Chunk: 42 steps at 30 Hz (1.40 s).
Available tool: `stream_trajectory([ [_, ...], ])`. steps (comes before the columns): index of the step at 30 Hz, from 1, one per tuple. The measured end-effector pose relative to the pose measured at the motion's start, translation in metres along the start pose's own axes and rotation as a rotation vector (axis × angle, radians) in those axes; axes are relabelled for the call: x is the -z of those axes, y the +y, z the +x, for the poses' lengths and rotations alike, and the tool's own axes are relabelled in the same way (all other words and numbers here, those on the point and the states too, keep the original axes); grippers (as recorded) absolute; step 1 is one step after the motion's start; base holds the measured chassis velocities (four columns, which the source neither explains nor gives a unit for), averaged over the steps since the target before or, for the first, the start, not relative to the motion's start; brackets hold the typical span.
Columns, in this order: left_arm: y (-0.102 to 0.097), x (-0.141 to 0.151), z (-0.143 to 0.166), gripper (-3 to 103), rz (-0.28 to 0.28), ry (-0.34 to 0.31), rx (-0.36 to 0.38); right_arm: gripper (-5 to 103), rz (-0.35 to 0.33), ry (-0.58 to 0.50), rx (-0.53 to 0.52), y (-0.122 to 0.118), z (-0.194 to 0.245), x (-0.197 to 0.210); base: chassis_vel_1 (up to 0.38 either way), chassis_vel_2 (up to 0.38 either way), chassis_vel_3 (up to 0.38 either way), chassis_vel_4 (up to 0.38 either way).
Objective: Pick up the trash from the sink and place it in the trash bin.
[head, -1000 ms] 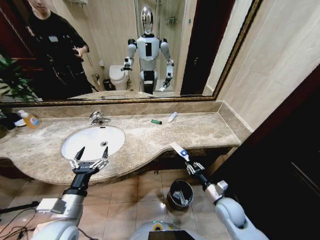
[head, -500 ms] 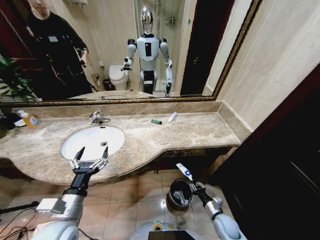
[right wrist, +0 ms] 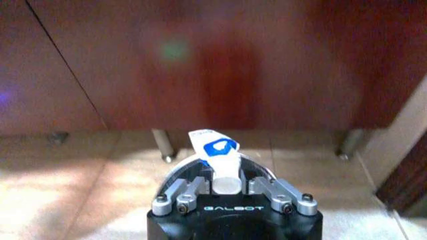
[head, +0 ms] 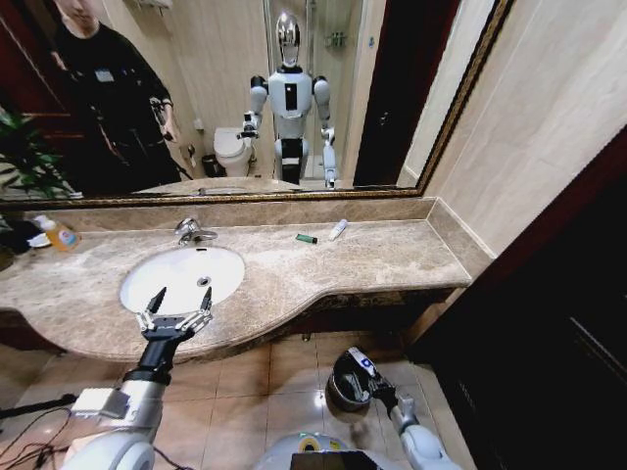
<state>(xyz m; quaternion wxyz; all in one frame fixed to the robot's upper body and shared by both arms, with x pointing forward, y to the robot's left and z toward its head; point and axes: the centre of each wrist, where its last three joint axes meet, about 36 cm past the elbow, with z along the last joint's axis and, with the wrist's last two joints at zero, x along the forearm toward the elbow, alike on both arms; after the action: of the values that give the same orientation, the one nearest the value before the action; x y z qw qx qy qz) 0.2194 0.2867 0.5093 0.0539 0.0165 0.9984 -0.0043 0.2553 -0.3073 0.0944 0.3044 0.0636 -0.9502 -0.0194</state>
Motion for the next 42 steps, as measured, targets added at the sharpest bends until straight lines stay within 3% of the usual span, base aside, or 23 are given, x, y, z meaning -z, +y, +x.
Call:
stream_trajectory([
  [21,0.0,0.0,0.0,100,0.0,0.0,0.0,22,0.024,0.025,-0.022,-0.003,-0.003,-0.016,0.0,0.0,0.0,0.0],
  [28,0.0,0.0,0.0,100,0.0,0.0,0.0,37,0.042,0.009,-0.021,-0.005,-0.001,-0.015,0.0,0.0,0.0,0.0],
  [30,0.0,0.0,0.0,100,0.0,0.0,0.0,54,0.043,0.007,-0.029,-0.004,-0.001,-0.016,0.0,0.0,0.0,0.0],
  [33,0.0,0.0,0.0,100,0.0,0.0,0.0,70,0.043,0.005,-0.03,-0.004,0.0,-0.016,0.0,0.0,0.0,0.0],
  [34,0.0,0.0,0.0,100,0.0,0.0,0.0,70,0.043,0.005,-0.03,-0.004,0.0,-0.016,0.0,0.0,0.0,0.0],
  [37,0.0,0.0,0.0,100,0.0,0.0,0.0,86,0.043,0.0,-0.03,-0.002,-0.001,-0.014,0.0,0.0,0.0,0.0],
  [39,0.0,0.0,0.0,100,0.0,0.0,0.0,86,0.042,-0.002,-0.029,-0.001,-0.001,-0.014,0.0,0.0,0.0,0.0],
  [42,0.0,0.0,0.0,100,0.0,0.0,0.0,99,0.044,-0.004,-0.03,0.0,-0.001,-0.012,0.0,0.0,0.0,0.0],
])
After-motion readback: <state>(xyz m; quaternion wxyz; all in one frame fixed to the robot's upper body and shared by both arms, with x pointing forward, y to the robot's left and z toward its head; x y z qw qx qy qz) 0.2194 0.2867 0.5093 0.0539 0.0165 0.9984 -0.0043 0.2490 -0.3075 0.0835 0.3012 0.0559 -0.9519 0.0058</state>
